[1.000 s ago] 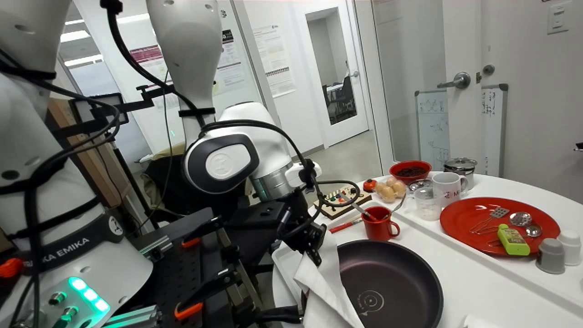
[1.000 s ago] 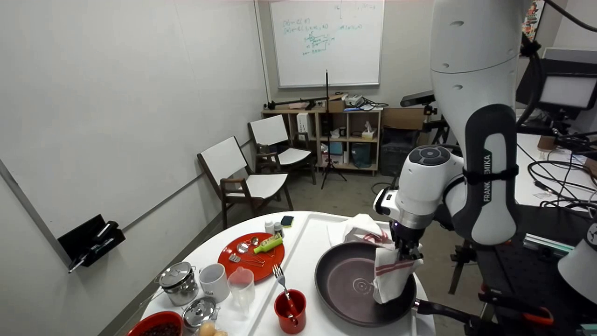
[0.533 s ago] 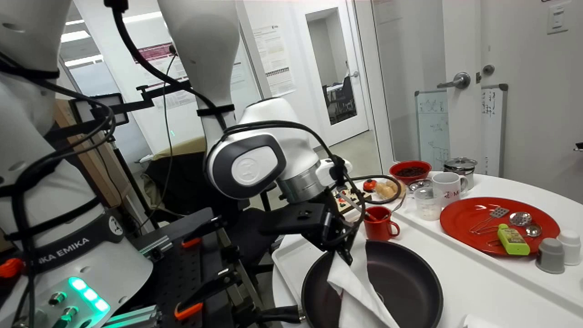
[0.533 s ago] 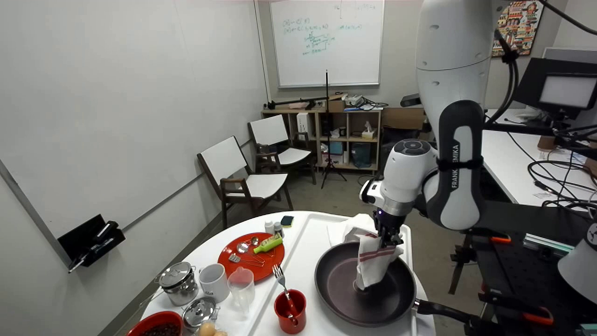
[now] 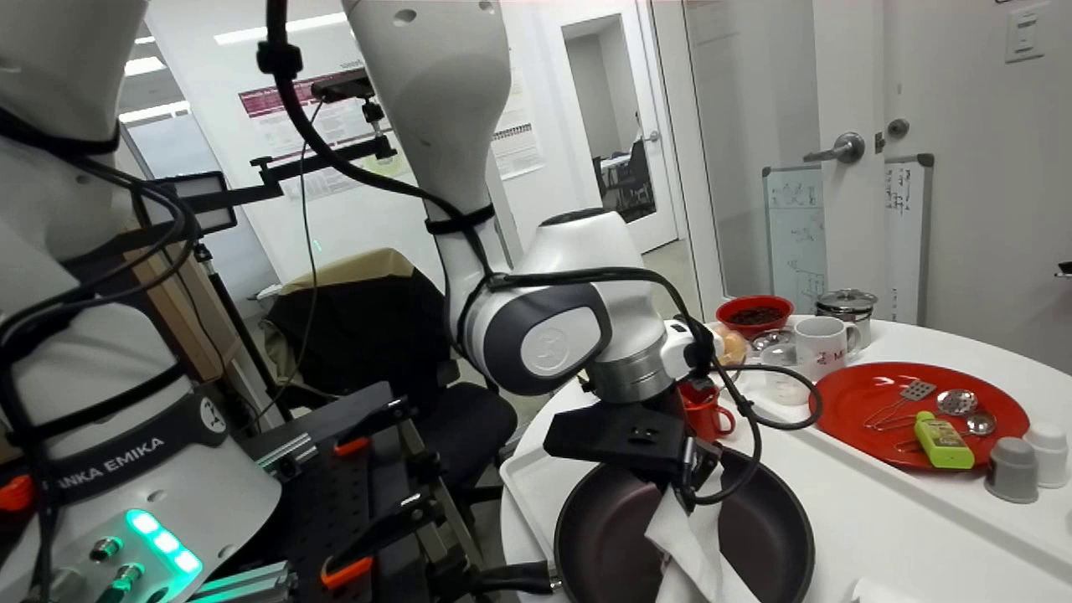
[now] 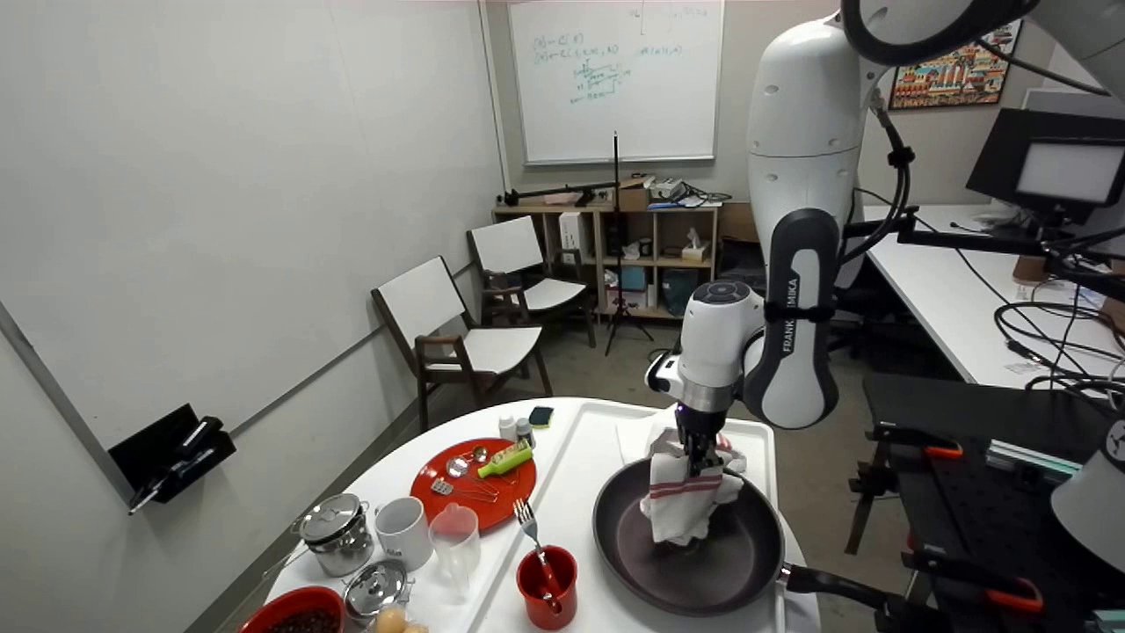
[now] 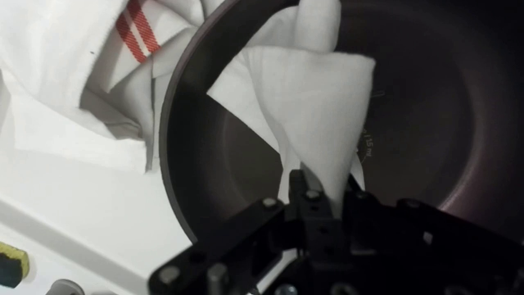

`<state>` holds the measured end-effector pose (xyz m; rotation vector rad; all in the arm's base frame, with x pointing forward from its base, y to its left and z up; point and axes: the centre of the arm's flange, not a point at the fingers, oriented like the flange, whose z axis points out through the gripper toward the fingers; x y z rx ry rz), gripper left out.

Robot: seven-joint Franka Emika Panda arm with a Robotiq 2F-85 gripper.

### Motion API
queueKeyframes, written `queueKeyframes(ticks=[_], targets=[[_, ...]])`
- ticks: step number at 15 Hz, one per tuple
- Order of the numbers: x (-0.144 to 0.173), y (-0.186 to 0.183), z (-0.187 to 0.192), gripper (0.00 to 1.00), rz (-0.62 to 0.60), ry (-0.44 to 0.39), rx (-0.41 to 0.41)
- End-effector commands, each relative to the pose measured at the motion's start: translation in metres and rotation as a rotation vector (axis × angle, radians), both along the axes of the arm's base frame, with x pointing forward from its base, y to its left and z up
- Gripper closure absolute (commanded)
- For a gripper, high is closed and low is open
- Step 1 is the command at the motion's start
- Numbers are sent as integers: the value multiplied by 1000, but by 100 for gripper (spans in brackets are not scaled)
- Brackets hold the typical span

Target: Use the right white towel farthest from you to wipe the pan

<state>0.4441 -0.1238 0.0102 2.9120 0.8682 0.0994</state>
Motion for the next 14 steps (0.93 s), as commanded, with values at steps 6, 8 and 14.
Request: queueKeyframes(ticks=[6,8,14], targets=[[38,-6,-20,98,-147,125,46],[42,-6,-21,98,-172,129,48],[39,-6,-18,93,-172,123,40]])
